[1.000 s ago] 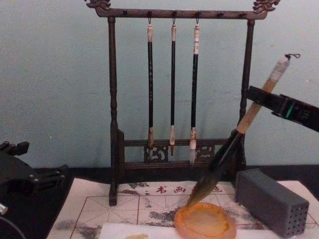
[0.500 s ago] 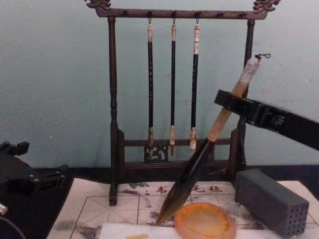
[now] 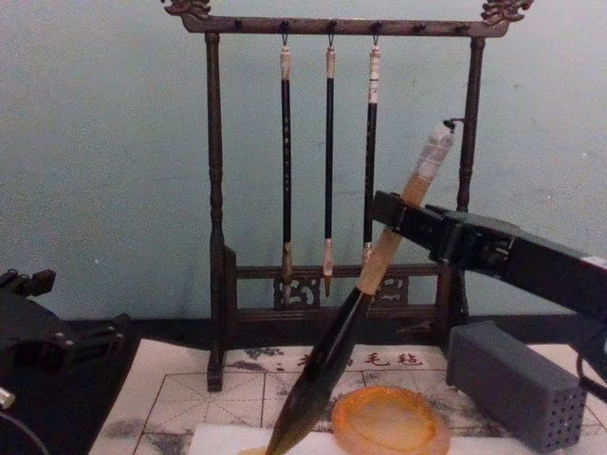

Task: Pick up the brush from the inkstone, write on the paper, then place the brush back to its original position.

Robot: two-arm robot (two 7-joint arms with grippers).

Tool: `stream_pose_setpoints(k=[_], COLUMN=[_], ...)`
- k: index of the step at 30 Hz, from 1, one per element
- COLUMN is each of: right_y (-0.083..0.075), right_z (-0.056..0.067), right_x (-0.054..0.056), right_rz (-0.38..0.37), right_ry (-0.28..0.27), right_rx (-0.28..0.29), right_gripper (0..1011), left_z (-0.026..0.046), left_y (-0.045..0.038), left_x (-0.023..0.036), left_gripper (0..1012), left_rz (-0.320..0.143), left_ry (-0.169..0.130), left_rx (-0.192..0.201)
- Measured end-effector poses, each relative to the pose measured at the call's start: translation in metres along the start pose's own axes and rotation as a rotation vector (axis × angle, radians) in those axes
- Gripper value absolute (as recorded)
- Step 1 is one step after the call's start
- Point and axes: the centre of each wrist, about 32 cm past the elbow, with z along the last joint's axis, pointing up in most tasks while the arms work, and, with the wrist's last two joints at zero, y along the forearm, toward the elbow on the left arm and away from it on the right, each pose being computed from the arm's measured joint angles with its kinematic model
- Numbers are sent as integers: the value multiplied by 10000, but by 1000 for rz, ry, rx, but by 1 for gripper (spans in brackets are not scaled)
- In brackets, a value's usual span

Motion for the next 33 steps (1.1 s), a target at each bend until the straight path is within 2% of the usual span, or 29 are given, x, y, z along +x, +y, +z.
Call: stream_pose_setpoints(k=[11,33], right_y=[26,81], right_z=[-54,-173], right_x=[-58,-58], right_rz=[47,35], right_ry=[-41,-37], right_rx=[-12,-37], right_gripper=[185,185], left_z=[0,0], left_y=[0,0], left_x=[0,0], left_gripper=[1001,1001], left_rz=[0,0], left_ry=[0,0], left_rx=[0,0])
